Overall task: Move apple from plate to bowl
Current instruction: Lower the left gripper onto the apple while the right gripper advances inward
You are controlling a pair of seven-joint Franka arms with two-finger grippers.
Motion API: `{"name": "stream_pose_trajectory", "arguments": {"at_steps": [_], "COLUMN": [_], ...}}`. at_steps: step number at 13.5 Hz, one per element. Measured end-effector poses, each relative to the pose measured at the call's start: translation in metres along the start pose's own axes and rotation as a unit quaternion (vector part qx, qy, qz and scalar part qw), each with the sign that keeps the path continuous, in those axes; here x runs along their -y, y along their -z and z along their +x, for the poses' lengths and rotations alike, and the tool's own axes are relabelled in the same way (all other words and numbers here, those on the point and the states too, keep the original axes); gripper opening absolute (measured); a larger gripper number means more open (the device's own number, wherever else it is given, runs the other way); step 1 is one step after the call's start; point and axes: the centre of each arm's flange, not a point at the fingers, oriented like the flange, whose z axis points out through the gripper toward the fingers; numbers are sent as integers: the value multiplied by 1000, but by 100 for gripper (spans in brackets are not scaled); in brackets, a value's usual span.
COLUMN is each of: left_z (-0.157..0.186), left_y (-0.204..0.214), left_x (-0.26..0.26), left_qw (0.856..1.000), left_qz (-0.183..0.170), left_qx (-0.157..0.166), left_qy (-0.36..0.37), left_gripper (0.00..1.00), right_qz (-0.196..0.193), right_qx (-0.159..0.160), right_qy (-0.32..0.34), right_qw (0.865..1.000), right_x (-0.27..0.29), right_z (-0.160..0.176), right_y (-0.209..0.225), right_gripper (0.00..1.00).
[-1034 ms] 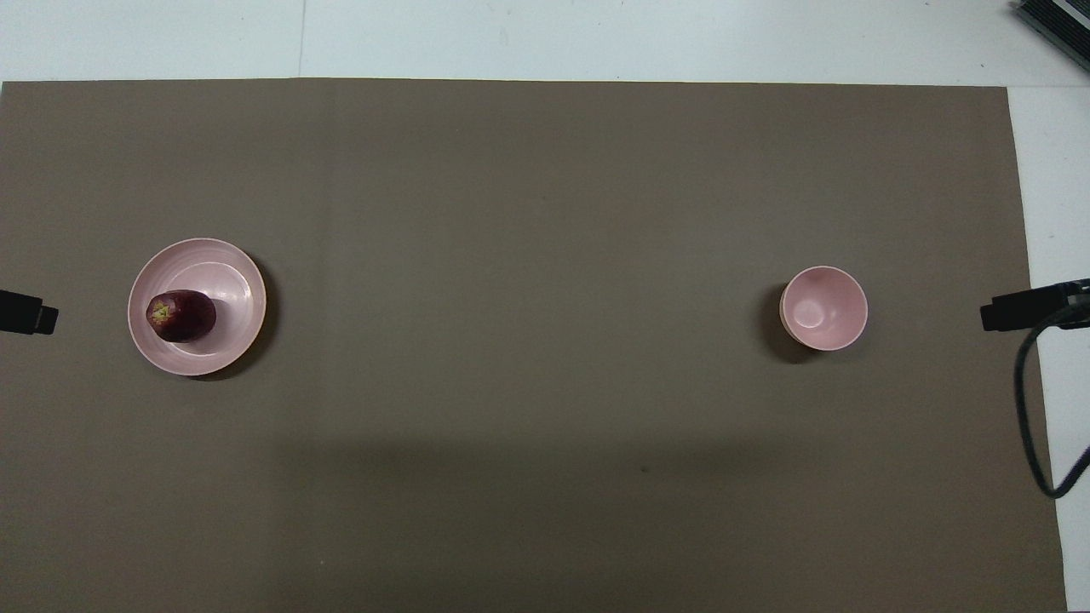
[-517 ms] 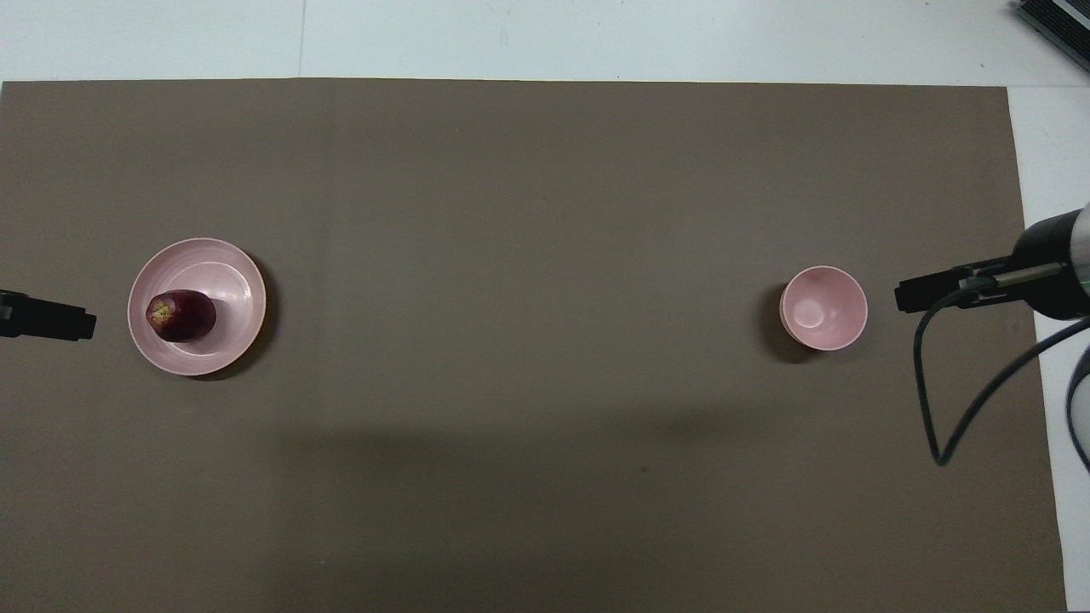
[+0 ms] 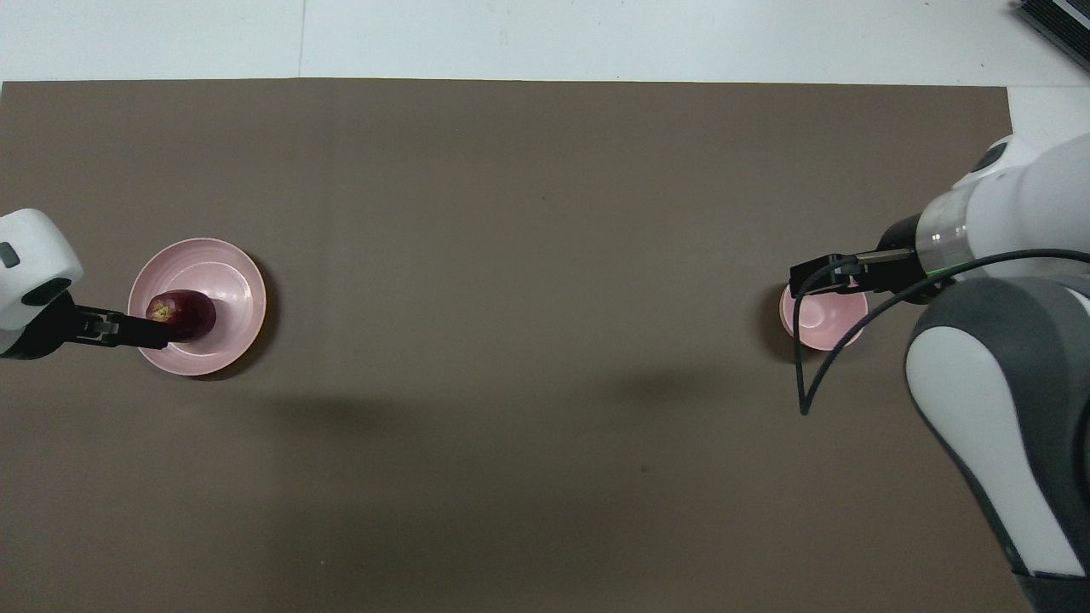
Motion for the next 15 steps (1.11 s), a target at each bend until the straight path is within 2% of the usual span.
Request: {"name": "stream_pose_trajectory", "arguments": {"at_steps": [3, 6, 8, 10, 12, 15], "left_z": [6, 11, 17, 27, 31, 30], "left_y": [-33, -53, -82, -113, -131, -152], "left_x": [20, 52, 66, 66, 62, 56], "left_qw": [1000, 998, 998, 998, 998, 997], "left_qz": [6, 12, 13, 6, -5, -4], "left_qx": [-25, -35, -30, -29, -27, -37], "left_qy": [18, 45, 55, 60, 65, 62], "left_gripper": [100, 100, 100, 100, 100, 97], "right_qz": [22, 27, 38, 50, 58, 68], "right_qx": [13, -2, -18, -26, -29, -39], "right_qy": [-23, -41, -62, -76, -80, -90], "right_qw": [999, 999, 997, 996, 995, 993], "right_x": [13, 23, 36, 48, 66, 96], "right_z": [10, 19, 26, 29, 30, 33], "right_y": [-34, -53, -62, -66, -73, -92], "right_gripper": [100, 100, 100, 100, 100, 100]}}
